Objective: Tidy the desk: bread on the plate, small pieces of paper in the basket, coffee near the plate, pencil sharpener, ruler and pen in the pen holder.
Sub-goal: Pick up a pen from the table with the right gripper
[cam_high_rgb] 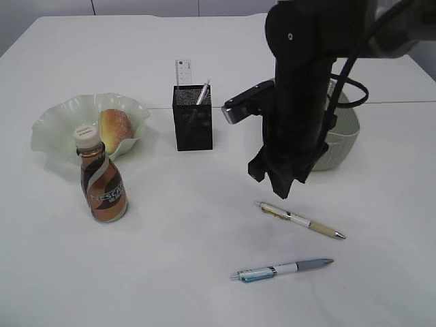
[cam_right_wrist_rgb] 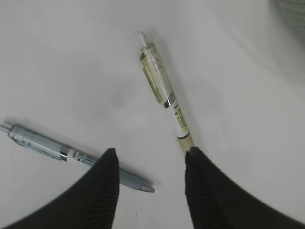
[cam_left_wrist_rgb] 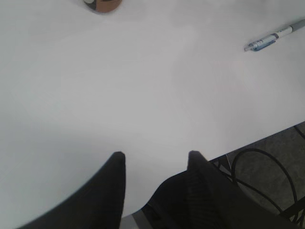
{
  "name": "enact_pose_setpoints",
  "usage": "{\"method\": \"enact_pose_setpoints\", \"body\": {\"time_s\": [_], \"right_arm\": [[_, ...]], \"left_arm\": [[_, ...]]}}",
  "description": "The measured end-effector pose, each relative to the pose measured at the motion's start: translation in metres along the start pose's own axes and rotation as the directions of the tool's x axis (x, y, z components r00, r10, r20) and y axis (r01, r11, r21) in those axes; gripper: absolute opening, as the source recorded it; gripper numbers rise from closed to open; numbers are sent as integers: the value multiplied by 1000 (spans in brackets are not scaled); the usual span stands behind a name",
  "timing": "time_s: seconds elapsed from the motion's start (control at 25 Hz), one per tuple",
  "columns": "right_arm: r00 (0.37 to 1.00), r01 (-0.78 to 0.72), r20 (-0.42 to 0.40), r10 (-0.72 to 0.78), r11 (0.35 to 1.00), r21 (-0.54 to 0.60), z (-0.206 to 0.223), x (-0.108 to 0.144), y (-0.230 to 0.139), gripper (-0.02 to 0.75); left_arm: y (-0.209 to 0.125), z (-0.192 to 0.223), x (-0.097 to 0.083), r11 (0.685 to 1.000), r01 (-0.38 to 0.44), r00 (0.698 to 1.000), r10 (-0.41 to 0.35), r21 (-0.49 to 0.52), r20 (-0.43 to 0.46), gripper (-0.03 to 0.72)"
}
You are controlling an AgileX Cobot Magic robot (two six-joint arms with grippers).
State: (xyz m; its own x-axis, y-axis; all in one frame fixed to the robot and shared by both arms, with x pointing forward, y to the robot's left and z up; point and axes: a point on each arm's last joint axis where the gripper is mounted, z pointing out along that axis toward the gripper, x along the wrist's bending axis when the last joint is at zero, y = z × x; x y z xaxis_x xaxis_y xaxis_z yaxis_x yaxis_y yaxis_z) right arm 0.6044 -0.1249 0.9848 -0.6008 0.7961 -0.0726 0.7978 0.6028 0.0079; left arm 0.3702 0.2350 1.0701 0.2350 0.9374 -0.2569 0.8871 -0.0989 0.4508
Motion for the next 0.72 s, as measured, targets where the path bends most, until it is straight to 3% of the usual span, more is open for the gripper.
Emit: {"method": "enact_pose_setpoints", "body": {"time_s": [0.4,0.72], "right_arm": [[997,82,-13,-81,996,40,40,1,11,335],[988,156,0,-156,988,-10,51,0,18,335]], "left_arm": [[0,0,0,1000,-1,1000,1,-4,-2,316],[0,0,1,1000,-8,1000,8,-5,-12,316]]}}
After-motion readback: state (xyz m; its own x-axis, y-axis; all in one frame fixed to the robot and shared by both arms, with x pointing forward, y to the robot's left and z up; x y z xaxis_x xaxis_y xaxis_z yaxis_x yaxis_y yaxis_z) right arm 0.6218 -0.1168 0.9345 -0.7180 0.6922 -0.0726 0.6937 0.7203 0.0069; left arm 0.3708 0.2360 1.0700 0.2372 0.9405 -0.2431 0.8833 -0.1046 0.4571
